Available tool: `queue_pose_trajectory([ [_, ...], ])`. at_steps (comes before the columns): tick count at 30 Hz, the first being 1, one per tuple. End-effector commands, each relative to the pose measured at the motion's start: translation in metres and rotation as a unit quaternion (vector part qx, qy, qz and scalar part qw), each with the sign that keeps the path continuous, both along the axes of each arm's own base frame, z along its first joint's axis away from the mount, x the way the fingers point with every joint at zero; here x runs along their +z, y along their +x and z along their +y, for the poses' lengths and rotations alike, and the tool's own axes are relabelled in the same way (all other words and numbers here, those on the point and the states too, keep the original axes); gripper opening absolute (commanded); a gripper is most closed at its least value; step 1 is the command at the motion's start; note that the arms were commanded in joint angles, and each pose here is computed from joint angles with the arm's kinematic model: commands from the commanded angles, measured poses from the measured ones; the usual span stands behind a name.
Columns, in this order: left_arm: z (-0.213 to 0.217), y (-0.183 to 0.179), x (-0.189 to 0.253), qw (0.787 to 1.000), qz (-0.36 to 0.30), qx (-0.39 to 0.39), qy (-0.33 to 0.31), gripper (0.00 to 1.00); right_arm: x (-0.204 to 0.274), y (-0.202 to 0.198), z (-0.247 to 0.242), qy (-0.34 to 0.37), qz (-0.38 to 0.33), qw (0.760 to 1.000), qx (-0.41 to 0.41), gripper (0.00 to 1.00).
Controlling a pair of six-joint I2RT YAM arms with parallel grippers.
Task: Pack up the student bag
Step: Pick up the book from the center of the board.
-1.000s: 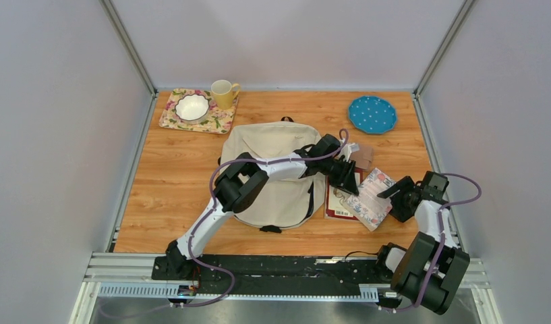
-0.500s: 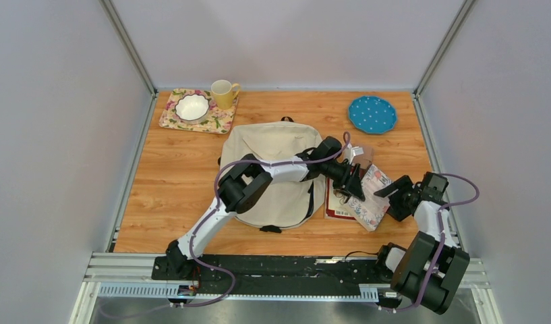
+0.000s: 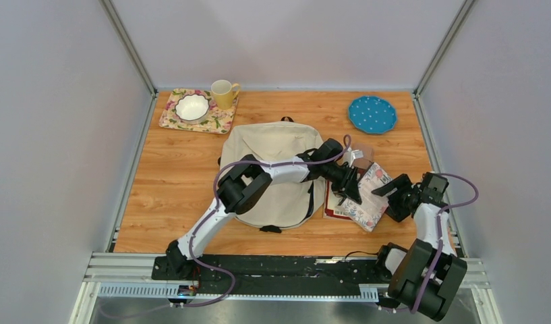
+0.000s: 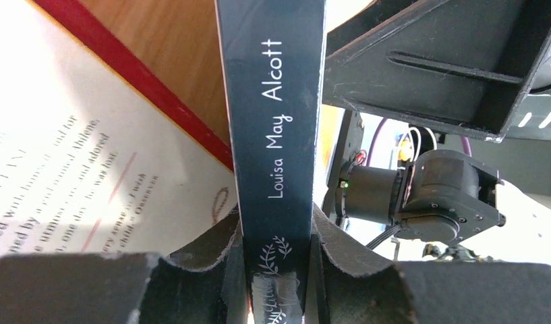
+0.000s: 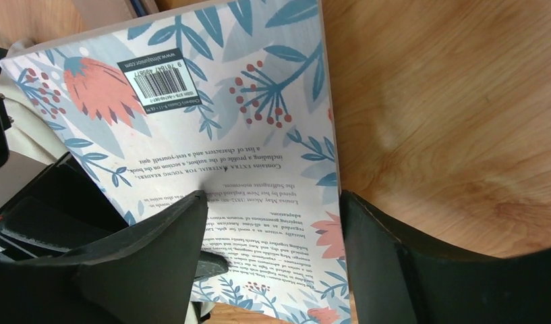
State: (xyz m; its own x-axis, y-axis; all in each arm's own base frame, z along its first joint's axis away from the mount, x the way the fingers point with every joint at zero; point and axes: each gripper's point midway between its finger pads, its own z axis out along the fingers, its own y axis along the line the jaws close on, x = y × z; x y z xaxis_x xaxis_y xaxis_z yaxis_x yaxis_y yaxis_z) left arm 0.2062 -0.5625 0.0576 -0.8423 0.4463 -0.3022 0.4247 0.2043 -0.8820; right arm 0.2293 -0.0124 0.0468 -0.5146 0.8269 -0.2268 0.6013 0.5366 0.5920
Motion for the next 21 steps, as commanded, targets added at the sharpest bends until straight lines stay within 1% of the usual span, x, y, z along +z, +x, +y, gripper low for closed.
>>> queue_pose_trajectory([
  [1, -0.002, -0.004, 0.073, 0.993, -0.104, -0.016, -0.062, 0.0, 0.033, 0.01, 0.003, -0.003, -0.039, 0.999, 0.012, 0.77],
  [2, 0.003, -0.001, 0.086, 0.99, -0.127, -0.006, -0.062, 0.0, 0.042, 0.013, 0.001, -0.011, -0.049, 0.999, 0.011, 0.78],
  [4, 0.013, 0.004, 0.092, 0.988, -0.145, 0.007, -0.052, 0.0, 0.055, 0.012, 0.0, -0.02, -0.061, 0.998, 0.008, 0.8],
  [5, 0.018, 0.009, 0.112, 0.983, -0.173, 0.02, -0.06, 0.0, 0.064, 0.013, -0.002, -0.028, -0.071, 0.997, 0.005, 0.81],
  [7, 0.031, 0.016, 0.118, 0.98, -0.19, 0.037, -0.052, 0.0, 0.078, 0.012, -0.001, -0.034, -0.087, 0.996, 0.002, 0.82],
  [8, 0.037, 0.021, 0.141, 0.973, -0.214, 0.055, -0.064, 0.0, 0.083, 0.012, 0.0, -0.034, -0.092, 0.995, 0.002, 0.82],
  [9, 0.042, 0.024, 0.149, 0.97, -0.226, 0.064, -0.069, 0.0, 0.094, 0.012, 0.0, -0.038, -0.103, 0.994, 0.0, 0.82],
  [10, 0.052, 0.029, 0.146, 0.969, -0.229, 0.076, -0.062, 0.0, 0.099, 0.012, 0.001, -0.038, -0.109, 0.993, 0.0, 0.82],
  [11, 0.06, 0.031, 0.169, 0.961, -0.252, 0.09, -0.075, 0.0, 0.106, 0.013, 0.002, -0.037, -0.121, 0.992, -0.001, 0.82],
  [12, 0.069, 0.033, 0.167, 0.958, -0.259, 0.1, -0.065, 0.0, 0.113, 0.014, 0.003, -0.038, -0.132, 0.991, 0.001, 0.82],
  [13, 0.081, 0.042, 0.188, 0.947, -0.286, 0.131, -0.067, 0.0, 0.117, 0.015, 0.008, -0.03, -0.142, 0.989, 0.011, 0.82],
  [14, 0.09, 0.048, 0.191, 0.939, -0.308, 0.145, -0.057, 0.0, 0.12, 0.016, 0.011, -0.02, -0.149, 0.989, 0.016, 0.82],
  [15, 0.103, 0.05, 0.183, 0.936, -0.314, 0.158, -0.029, 0.0, 0.121, 0.019, 0.014, -0.013, -0.161, 0.987, 0.024, 0.82],
  [16, 0.114, 0.055, 0.186, 0.928, -0.329, 0.174, -0.013, 0.0, 0.122, 0.022, 0.019, 0.0, -0.169, 0.985, 0.035, 0.82],
  [17, 0.132, 0.065, 0.202, 0.908, -0.363, 0.21, 0.001, 0.0, 0.127, 0.023, 0.032, 0.04, -0.181, 0.981, 0.062, 0.82],
  [18, 0.149, 0.066, 0.189, 0.904, -0.365, 0.22, 0.032, 0.0, 0.132, 0.029, 0.037, 0.049, -0.201, 0.975, 0.077, 0.82],
  [19, 0.161, 0.068, 0.189, 0.896, -0.375, 0.235, 0.043, 0.0, 0.131, 0.03, 0.042, 0.056, -0.201, 0.974, 0.085, 0.82],
  [20, 0.182, 0.073, 0.209, 0.875, -0.397, 0.274, 0.046, 0.0, 0.127, 0.033, 0.043, 0.052, -0.191, 0.976, 0.089, 0.82],
  [21, 0.199, 0.073, 0.192, 0.868, -0.398, 0.288, 0.07, 0.0, 0.123, 0.031, 0.059, 0.047, -0.177, 0.975, 0.123, 0.82],
])
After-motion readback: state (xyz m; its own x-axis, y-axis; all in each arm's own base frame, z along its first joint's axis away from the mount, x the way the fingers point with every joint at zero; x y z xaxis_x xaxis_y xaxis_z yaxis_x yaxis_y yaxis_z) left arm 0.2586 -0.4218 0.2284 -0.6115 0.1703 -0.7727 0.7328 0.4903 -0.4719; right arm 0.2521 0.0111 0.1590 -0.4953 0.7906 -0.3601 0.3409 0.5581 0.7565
